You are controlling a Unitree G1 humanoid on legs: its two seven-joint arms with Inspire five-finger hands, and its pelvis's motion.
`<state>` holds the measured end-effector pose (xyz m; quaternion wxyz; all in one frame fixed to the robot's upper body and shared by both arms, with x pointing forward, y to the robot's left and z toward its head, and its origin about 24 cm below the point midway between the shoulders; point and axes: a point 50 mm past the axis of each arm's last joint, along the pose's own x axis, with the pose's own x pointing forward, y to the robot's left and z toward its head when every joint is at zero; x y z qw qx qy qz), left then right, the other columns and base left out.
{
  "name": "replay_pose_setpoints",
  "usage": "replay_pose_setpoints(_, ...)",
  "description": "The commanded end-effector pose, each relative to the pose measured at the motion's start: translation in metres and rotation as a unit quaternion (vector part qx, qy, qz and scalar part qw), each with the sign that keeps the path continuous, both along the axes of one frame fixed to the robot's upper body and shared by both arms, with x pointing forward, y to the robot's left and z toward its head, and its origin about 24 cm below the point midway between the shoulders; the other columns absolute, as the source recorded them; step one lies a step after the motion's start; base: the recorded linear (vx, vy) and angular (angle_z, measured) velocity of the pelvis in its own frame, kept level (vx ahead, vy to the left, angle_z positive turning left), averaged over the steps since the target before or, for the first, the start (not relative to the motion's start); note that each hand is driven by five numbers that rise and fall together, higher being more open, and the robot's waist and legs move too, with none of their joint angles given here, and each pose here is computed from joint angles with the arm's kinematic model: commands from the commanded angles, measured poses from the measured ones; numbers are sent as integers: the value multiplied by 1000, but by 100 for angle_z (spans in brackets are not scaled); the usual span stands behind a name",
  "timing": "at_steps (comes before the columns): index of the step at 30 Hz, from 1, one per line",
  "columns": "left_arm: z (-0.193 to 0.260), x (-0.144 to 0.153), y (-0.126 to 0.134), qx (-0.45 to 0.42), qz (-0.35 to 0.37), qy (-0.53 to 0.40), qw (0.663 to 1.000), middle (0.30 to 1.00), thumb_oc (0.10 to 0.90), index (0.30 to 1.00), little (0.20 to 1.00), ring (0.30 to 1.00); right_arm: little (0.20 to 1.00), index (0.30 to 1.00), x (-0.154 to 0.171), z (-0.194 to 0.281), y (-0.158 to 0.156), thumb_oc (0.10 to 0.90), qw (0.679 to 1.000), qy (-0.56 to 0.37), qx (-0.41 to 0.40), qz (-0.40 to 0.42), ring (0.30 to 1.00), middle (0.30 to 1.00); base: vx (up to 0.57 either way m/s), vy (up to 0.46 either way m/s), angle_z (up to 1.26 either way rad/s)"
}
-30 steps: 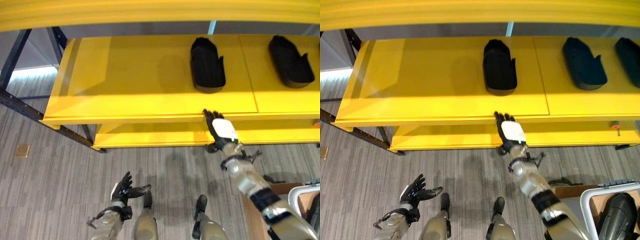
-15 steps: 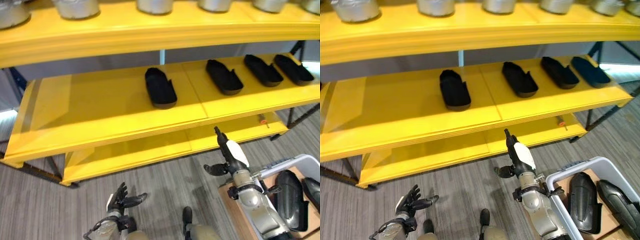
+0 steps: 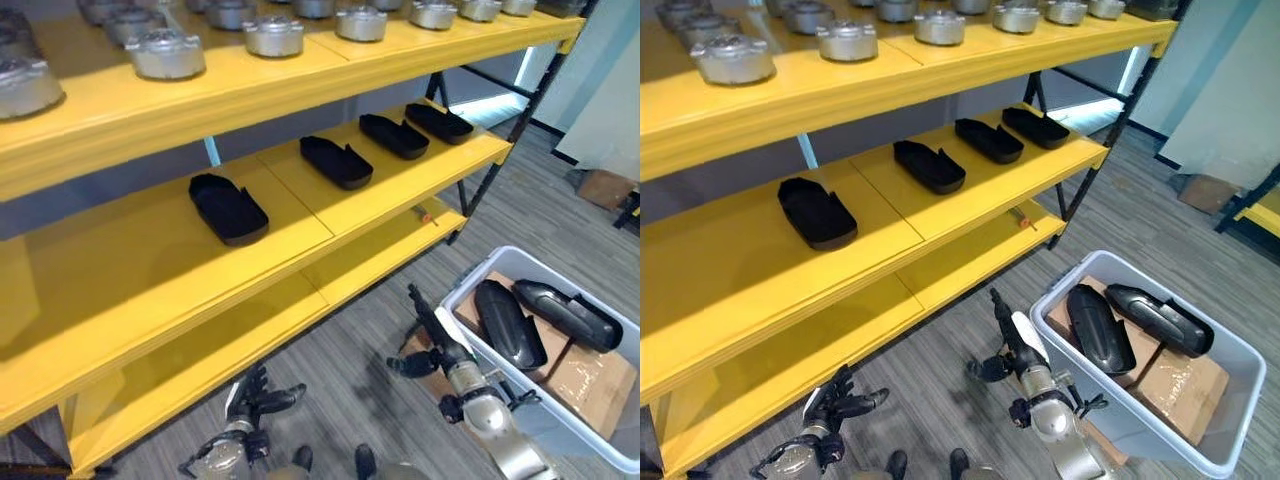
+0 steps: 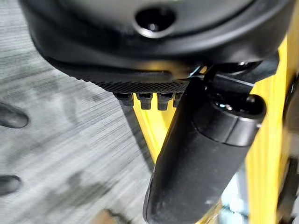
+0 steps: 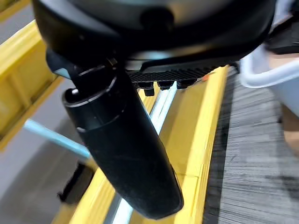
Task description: Move parts from the plastic box to the shelf.
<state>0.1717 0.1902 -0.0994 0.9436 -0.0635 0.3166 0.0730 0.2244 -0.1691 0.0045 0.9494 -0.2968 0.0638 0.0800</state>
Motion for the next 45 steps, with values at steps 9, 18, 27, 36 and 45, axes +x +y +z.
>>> replay_pose_setpoints(9, 17, 15, 0, 17, -30, -67, 997, 1000, 900, 1000, 1000, 1000, 1000, 1000, 29, 56, 18, 900, 989, -143, 11, 49, 1000, 1000, -44, 128, -67)
replay_pose_setpoints(18, 25, 21, 16, 26, 21, -84, 996, 1000, 900, 1000, 1000, 1000, 1000, 1000, 49, 70, 50, 900, 982, -170, 14, 81, 1000, 1000, -11, -82, -118)
replay_pose_setpoints(27, 31, 37, 8, 16, 17, -100, 995, 1000, 900, 1000, 1000, 1000, 1000, 1000, 48, 64, 31, 900, 986, -156, -2, 62, 1000, 1000, 202, -243, 1)
replay_pose_setpoints(36, 32, 36, 2, 4, 5, -99, 995, 1000, 900, 1000, 1000, 1000, 1000, 1000, 37, 51, -3, 900, 991, -128, -28, 13, 1000, 1000, 180, -279, 13)
replay_pose_setpoints(45, 31, 36, 1, 11, 1, -99, 995, 1000, 900, 1000, 1000, 1000, 1000, 1000, 29, 41, -14, 900, 992, -122, -25, -29, 1000, 1000, 204, 99, -13)
